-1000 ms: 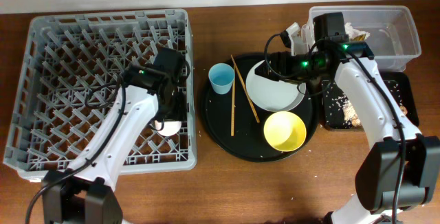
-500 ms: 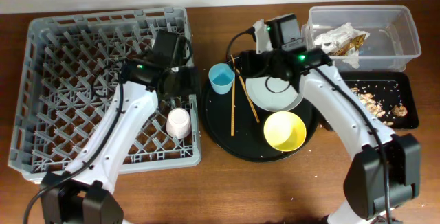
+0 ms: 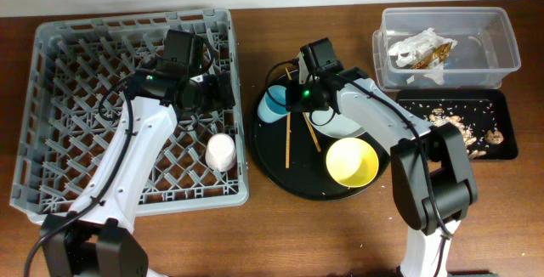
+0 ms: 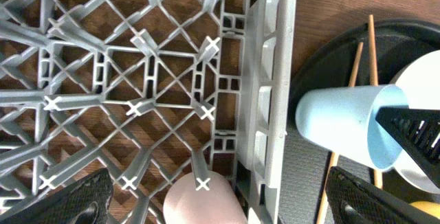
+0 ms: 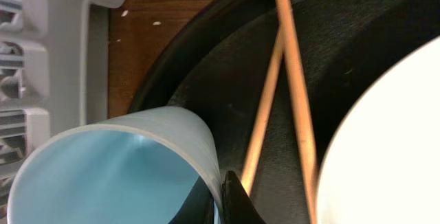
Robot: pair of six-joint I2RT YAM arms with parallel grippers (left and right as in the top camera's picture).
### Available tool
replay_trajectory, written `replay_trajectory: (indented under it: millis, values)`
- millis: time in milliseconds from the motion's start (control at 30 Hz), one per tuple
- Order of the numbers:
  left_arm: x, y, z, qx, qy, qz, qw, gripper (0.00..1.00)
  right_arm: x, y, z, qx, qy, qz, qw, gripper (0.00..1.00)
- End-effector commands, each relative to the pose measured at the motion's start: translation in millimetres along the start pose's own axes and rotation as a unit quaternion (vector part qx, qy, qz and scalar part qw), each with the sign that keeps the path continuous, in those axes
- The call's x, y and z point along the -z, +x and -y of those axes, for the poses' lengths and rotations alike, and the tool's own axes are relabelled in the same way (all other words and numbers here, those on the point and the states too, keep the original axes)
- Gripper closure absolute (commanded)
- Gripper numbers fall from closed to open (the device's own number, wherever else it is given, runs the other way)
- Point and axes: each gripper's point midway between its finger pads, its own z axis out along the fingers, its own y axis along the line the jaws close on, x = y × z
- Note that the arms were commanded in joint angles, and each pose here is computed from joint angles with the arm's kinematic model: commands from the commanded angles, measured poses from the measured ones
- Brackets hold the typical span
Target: Sort waste into correct bins and load items into the dishwasher rack
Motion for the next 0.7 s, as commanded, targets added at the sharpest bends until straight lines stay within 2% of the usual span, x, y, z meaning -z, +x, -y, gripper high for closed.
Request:
replay_trajectory:
  millis: [0, 33, 100, 167, 200, 233, 267, 333, 367, 433, 500, 600, 667]
  values:
    - [4, 1, 21, 0.001, 0.06, -0.013, 0.998, 0.01, 42, -17, -29, 0.006, -0.094, 0.017, 0.995, 0.96]
    - [6, 3, 29, 0.002, 0.093, -0.024, 0.995, 0.01, 67, -24, -39, 0.009, -0.147, 0.025, 0.989, 0.96]
    - [29, -1, 61, -0.029, 0.267, -0.043, 0.962, 0.01, 134, -37, -55, 0.063, -0.288, 0.05, 0.954, 0.96]
    - [74, -12, 84, -0.066, 0.444, -0.029, 0.893, 0.01, 176, -39, -46, 0.079, -0.396, 0.058, 0.913, 0.96]
    - [94, -14, 90, -0.082, 0.502, -0.021, 0.86, 0.01, 186, -39, -45, 0.088, -0.417, 0.064, 0.903, 0.96]
    - [121, -16, 98, -0.105, 0.573, -0.011, 0.813, 0.01, 199, -36, -53, 0.114, -0.456, 0.068, 0.88, 0.96]
    - [136, -17, 104, -0.13, 0.608, 0.0, 0.783, 0.01, 200, -34, -63, 0.129, -0.467, 0.066, 0.872, 0.96]
    - [137, -16, 106, -0.131, 0.61, -0.001, 0.782, 0.01, 197, -28, -83, 0.161, -0.479, 0.063, 0.861, 0.96]
    - [141, -13, 108, -0.135, 0.619, -0.005, 0.774, 0.01, 195, -25, -94, 0.176, -0.484, 0.061, 0.855, 0.96]
    - [143, -6, 118, -0.143, 0.624, -0.014, 0.768, 0.01, 188, -28, -111, 0.178, -0.476, 0.059, 0.859, 0.96]
    - [143, 2, 129, -0.165, 0.628, -0.016, 0.76, 0.01, 191, -29, -128, 0.192, -0.486, 0.064, 0.85, 0.96]
    - [137, 5, 134, -0.174, 0.615, -0.012, 0.769, 0.01, 194, -39, -139, 0.194, -0.485, 0.08, 0.849, 0.96]
    - [137, 5, 135, -0.174, 0.615, -0.012, 0.769, 0.02, 188, -45, -137, 0.187, -0.465, 0.094, 0.86, 0.96]
